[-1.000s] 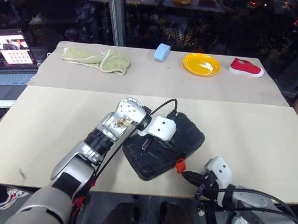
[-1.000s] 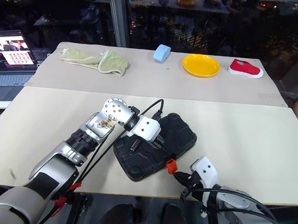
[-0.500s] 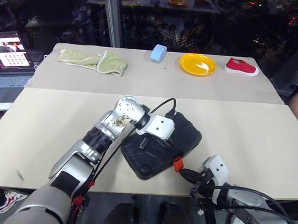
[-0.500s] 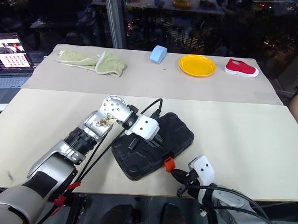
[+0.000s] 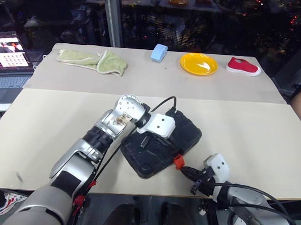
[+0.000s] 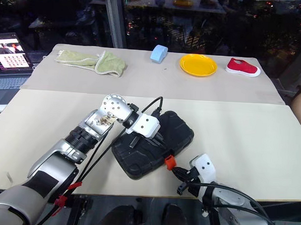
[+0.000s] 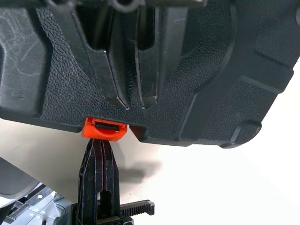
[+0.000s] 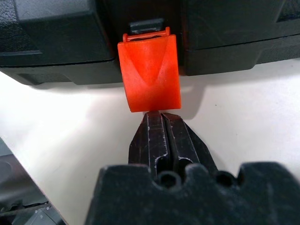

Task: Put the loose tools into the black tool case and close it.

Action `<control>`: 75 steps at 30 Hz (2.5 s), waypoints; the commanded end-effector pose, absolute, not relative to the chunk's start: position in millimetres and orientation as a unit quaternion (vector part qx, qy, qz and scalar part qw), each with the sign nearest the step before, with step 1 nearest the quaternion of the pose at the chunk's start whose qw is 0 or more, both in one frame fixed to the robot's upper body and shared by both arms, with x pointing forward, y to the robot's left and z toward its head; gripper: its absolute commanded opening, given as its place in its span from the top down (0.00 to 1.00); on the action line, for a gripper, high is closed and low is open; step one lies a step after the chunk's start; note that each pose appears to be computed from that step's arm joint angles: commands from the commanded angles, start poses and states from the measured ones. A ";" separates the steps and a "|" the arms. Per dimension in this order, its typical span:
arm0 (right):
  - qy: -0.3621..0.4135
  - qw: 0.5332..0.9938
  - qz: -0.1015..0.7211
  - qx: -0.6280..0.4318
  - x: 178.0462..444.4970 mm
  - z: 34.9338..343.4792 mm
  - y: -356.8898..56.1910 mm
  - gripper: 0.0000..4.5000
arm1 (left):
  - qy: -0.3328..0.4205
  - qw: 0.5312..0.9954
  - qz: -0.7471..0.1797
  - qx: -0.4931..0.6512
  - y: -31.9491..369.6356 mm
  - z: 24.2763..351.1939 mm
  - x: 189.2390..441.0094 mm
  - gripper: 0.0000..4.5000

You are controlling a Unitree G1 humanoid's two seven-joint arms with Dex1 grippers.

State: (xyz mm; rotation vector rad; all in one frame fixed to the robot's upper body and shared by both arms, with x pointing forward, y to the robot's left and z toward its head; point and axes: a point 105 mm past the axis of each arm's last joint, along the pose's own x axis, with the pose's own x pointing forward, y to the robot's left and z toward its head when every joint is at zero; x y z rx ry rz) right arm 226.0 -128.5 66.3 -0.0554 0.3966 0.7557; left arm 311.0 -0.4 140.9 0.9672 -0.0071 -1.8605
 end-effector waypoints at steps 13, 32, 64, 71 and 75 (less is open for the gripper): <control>0.103 0.917 0.383 -0.035 252.1 89.7 -108.7 1.00 | 0.064 0.465 -0.781 0.412 7.4 106.9 303.6 0.89; 0.046 0.899 0.434 -0.028 241.7 146.4 -85.7 1.00 | 0.057 0.462 -0.784 0.411 1.1 97.5 300.1 0.89; 0.120 0.939 0.321 -0.033 218.4 115.7 -132.2 0.31 | 0.060 0.468 -0.776 0.419 7.1 101.0 307.4 0.91; 0.141 0.938 0.315 -0.033 224.1 97.3 -129.2 0.31 | 0.056 0.470 -0.774 0.420 3.5 104.0 310.6 0.91; 0.138 0.938 0.316 -0.026 230.3 96.0 -126.6 0.31 | 0.056 0.469 -0.774 0.421 3.4 104.2 311.4 0.91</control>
